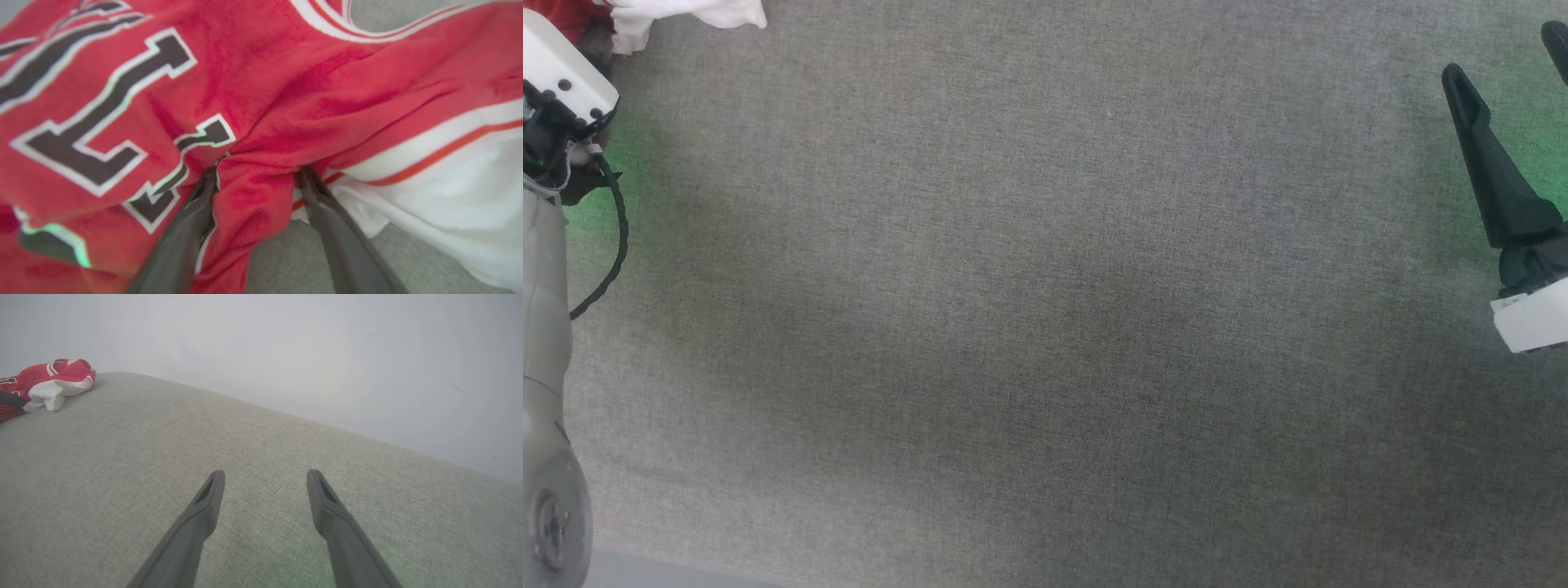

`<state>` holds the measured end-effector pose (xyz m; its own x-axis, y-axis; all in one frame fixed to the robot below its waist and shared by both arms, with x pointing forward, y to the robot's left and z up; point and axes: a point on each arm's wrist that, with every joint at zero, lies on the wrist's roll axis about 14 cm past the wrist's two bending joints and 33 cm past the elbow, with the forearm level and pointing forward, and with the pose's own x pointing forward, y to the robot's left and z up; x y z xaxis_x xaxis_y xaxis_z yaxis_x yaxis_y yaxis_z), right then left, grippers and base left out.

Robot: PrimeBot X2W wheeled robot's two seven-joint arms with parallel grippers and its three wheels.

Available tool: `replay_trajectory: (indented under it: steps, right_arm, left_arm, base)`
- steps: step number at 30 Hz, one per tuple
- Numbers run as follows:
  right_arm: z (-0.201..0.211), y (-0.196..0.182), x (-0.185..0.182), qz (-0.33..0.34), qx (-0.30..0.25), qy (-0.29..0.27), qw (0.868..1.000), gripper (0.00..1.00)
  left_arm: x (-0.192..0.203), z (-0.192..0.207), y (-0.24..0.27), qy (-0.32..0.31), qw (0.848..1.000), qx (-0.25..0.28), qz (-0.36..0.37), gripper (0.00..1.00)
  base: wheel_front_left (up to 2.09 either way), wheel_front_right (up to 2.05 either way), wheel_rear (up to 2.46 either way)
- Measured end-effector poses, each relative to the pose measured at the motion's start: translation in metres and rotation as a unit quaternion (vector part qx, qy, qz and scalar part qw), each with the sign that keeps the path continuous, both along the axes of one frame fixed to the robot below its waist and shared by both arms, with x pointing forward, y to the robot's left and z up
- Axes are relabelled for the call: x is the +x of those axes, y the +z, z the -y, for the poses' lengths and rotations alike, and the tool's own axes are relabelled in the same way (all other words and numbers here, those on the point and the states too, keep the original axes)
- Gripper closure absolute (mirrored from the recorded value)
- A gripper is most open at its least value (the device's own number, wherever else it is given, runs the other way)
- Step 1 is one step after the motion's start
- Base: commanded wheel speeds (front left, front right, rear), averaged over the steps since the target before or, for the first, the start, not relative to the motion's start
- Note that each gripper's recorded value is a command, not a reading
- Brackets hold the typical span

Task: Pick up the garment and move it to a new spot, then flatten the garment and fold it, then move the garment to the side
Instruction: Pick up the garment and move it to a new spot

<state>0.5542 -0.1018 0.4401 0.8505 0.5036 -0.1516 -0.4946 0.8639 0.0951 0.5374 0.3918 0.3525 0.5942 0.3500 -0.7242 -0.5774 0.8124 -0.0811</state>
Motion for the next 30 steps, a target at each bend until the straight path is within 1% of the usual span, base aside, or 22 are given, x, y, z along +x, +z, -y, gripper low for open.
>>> replay_trajectory:
  steps: [1,2,6,10,13,16,19,22,30]
  right_arm:
    - [0.000,0.000,0.000,-0.001,0.000,0.000,1.000,0.00]
    - [-0.001,0.000,0.000,-0.002,0.000,0.000,1.000,0.00]
    - [-0.001,0.002,0.000,0.001,0.000,0.000,1.000,0.00]
    - [-0.002,0.010,0.000,0.010,0.005,-0.004,1.000,0.00]
    - [-0.001,0.017,-0.001,0.018,0.009,-0.010,1.000,0.00]
    - [-0.003,0.030,-0.003,0.031,0.018,-0.013,0.999,0.00]
    - [-0.007,0.042,-0.008,0.042,0.027,-0.013,0.999,0.00]
    - [-0.009,0.055,-0.014,0.053,0.037,-0.017,0.998,0.00]
    - [-0.008,0.084,-0.033,0.077,0.054,-0.031,0.995,0.00]
  left_arm:
    - [0.000,0.001,-0.001,-0.001,1.000,-0.002,-0.003,0.68]
    - [0.000,0.001,-0.001,-0.003,1.000,-0.004,-0.005,1.00]
    - [0.002,-0.003,0.007,0.003,1.000,0.009,0.017,1.00]
    - [0.005,-0.008,0.024,-0.011,0.998,0.040,0.041,1.00]
    - [0.012,-0.018,0.054,-0.019,0.994,0.072,0.082,1.00]
    - [0.018,-0.030,0.093,-0.030,0.986,0.112,0.124,1.00]
    - [0.021,-0.039,0.134,-0.044,0.973,0.155,0.166,1.00]
    - [0.027,-0.039,0.181,-0.070,0.954,0.197,0.214,1.00]
    - [0.025,-0.019,0.276,-0.131,0.911,0.261,0.290,1.00]
  base:
    - [0.00,0.00,0.00]
    - [0.00,0.00,0.00]
    - [0.00,0.00,0.00]
    - [0.00,0.00,0.00]
    - [0.00,0.00,0.00]
    - [0.00,0.00,0.00]
    - [0.00,0.00,0.00]
    - [0.00,0.00,0.00]
    - [0.00,0.00,0.00]
